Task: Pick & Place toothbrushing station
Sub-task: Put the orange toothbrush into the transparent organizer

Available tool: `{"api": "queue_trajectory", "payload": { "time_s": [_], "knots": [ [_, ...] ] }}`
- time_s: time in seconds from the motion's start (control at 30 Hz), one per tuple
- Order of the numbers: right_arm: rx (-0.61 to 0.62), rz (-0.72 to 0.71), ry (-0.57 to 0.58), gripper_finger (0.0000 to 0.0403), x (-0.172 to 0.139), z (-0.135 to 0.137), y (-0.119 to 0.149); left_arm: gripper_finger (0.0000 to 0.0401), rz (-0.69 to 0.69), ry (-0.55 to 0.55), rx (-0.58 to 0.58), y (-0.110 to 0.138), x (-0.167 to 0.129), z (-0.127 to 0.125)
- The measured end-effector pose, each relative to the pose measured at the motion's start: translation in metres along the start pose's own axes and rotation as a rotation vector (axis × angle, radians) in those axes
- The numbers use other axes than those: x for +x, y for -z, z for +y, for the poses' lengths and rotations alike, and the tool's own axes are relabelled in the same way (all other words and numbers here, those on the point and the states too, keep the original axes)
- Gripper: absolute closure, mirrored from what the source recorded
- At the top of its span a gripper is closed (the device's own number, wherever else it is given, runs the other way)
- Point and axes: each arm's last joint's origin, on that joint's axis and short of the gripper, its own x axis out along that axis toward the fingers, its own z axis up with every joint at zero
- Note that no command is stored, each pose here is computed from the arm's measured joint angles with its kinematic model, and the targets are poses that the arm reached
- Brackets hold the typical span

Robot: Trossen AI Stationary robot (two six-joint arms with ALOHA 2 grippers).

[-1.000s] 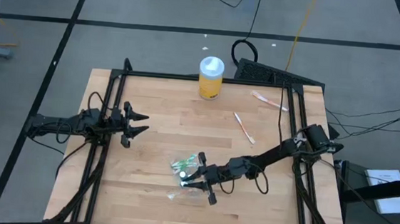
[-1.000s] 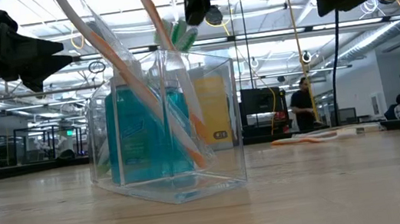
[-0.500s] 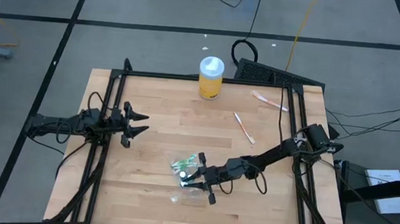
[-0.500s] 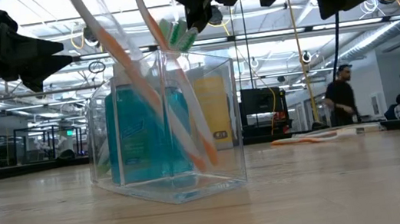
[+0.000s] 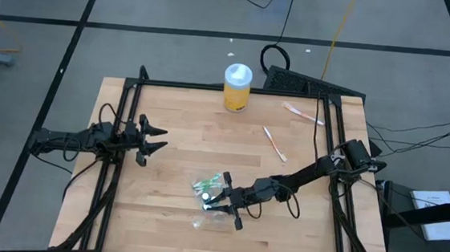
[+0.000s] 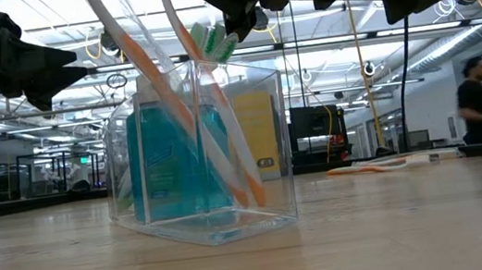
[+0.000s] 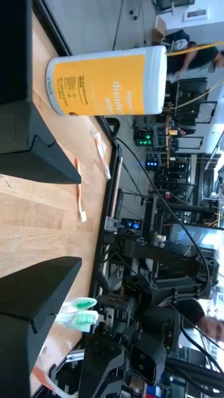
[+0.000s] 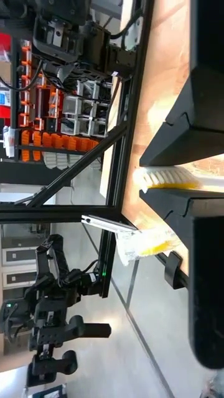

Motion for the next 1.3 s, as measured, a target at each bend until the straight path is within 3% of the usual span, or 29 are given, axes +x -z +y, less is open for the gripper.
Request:
{"api": "queue_trajectory", "payload": {
  "time_s": [0.2,0.57,0.73,0.87,1.07,1.3],
  "knots": [
    [-0.041,0.002,-0.001,0.0334,0.0,0.0,0.0,0.0192,0.0,0.0,0.0,0.0,0.0,0.0],
    [-0.038,-0.002,-0.001,0.0249,-0.001,0.0,-0.001,0.0192,0.0,0.0,0.0,0.0,0.0,0.0],
    [-0.074,-0.037,0.0,0.023,-0.007,0.0,-0.027,0.0192,0.0,0.0,0.0,0.0,0.0,0.0],
    [-0.122,0.06,0.022,0.0227,-0.022,-0.003,-0.054,0.0192,0.0,-0.001,0.0,0.0,0.0,0.0],
    [-0.147,0.284,0.222,0.0235,-0.059,-0.017,-0.086,0.0192,0.0,-0.001,0.0,0.0,0.0,0.0],
    [-0.171,0.524,0.681,0.0238,-0.112,-0.042,-0.091,0.0192,0.0,-0.001,0.0,0.0,0.0,0.0]
  ]
}}
